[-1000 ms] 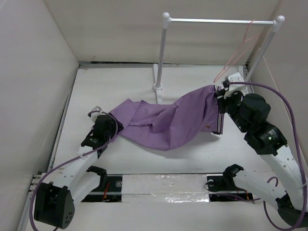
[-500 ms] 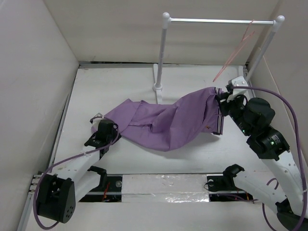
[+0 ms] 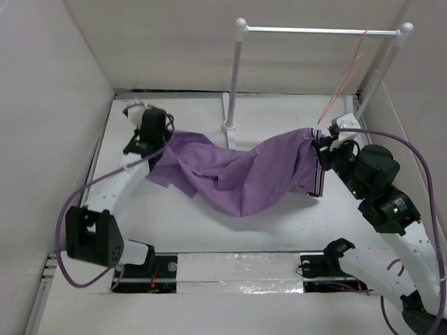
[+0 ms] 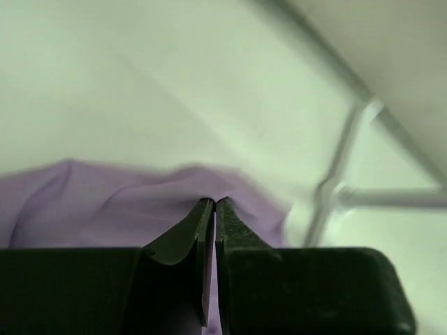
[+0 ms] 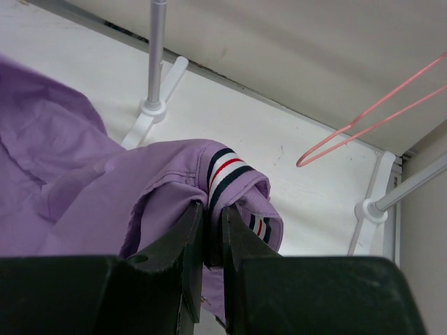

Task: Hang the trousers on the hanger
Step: Flatten out the trousers at the center of the board.

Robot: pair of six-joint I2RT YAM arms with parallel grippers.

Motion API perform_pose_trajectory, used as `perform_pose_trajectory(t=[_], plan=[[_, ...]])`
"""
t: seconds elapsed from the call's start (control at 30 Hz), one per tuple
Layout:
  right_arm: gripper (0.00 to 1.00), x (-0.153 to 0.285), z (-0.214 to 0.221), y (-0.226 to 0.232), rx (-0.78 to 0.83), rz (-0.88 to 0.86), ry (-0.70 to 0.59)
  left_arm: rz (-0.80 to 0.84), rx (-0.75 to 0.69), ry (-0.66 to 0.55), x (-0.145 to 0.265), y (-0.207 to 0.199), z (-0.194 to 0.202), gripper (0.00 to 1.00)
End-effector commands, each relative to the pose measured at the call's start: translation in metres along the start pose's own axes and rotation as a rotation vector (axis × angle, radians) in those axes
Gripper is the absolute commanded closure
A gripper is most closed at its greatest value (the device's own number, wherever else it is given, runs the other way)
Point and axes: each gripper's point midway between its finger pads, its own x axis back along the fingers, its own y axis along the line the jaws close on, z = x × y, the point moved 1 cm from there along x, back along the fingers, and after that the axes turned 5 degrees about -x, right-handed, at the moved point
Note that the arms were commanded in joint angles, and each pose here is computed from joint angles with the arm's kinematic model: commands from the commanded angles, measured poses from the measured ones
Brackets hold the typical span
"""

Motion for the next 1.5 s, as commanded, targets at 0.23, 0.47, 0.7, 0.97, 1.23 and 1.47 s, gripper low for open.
perform_pose_trajectory(t=[0.23,0.47,0.7,0.97,1.23,1.47], plan=[[1.00,0.007,0.003,0.001,-0.030,-0.008,-0.039,-0.148,-0.349,-0.068,-0.083,-0.102,-0.123,0.52],[1.00,0.011,0.006,-0.002,-0.017,0.000,-0.031,-0.047,-0.223,-0.003,-0.068,-0.053,-0.029,0.17],[1.00,0.011,0.004,0.002,-0.022,-0.024,-0.040,-0.017,-0.015,-0.011,-0.024,0.017,0.033,0.44],[1.00,0.024,0.000,-0.005,-0.029,0.003,-0.054,-0.116,0.083,0.136,-0.061,0.063,0.082,0.61],[1.00,0.018,0.009,-0.003,-0.030,0.004,-0.033,-0.170,0.047,0.205,-0.070,0.079,0.110,0.46],[1.00,0.011,0.008,-0.005,-0.041,0.026,-0.032,-0.195,-0.008,0.245,-0.084,0.078,0.116,0.96]])
